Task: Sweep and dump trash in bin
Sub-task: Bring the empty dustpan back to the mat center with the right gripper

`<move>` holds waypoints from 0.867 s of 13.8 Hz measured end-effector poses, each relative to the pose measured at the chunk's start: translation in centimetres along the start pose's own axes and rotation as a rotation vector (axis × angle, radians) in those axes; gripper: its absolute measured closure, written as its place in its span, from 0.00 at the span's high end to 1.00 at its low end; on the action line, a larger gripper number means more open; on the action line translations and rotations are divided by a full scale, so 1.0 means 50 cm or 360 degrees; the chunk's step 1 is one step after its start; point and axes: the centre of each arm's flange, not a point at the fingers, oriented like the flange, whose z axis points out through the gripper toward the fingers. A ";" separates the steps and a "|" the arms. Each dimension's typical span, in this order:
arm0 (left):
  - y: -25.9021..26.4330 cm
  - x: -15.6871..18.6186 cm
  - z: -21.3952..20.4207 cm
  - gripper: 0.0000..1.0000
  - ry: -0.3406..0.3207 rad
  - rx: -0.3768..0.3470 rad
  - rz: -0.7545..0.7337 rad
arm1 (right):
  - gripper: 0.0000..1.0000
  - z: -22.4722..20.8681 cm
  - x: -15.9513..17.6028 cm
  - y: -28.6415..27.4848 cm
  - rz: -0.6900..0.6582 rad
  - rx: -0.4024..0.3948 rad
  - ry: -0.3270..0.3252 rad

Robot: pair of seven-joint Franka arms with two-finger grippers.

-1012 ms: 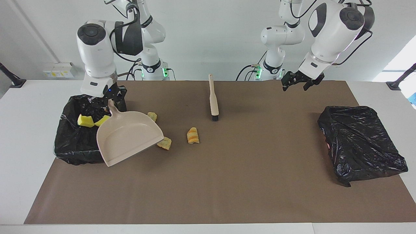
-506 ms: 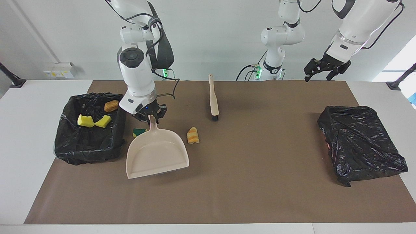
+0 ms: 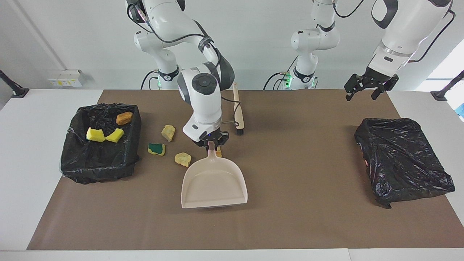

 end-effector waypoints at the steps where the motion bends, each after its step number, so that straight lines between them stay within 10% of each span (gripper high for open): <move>1: -0.001 0.016 0.006 1.00 0.0013 -0.0005 -0.0001 | 0.32 0.021 0.012 -0.037 0.0044 0.0010 0.0010; 7: -0.004 0.102 0.010 1.00 0.0071 -0.0032 -0.0001 | 0.32 0.114 0.025 -0.169 0.0125 0.0048 0.0047; 12: 0.009 0.103 0.006 1.00 0.0078 -0.0034 0.0019 | 0.78 0.058 0.014 -0.155 0.0131 0.0045 0.0053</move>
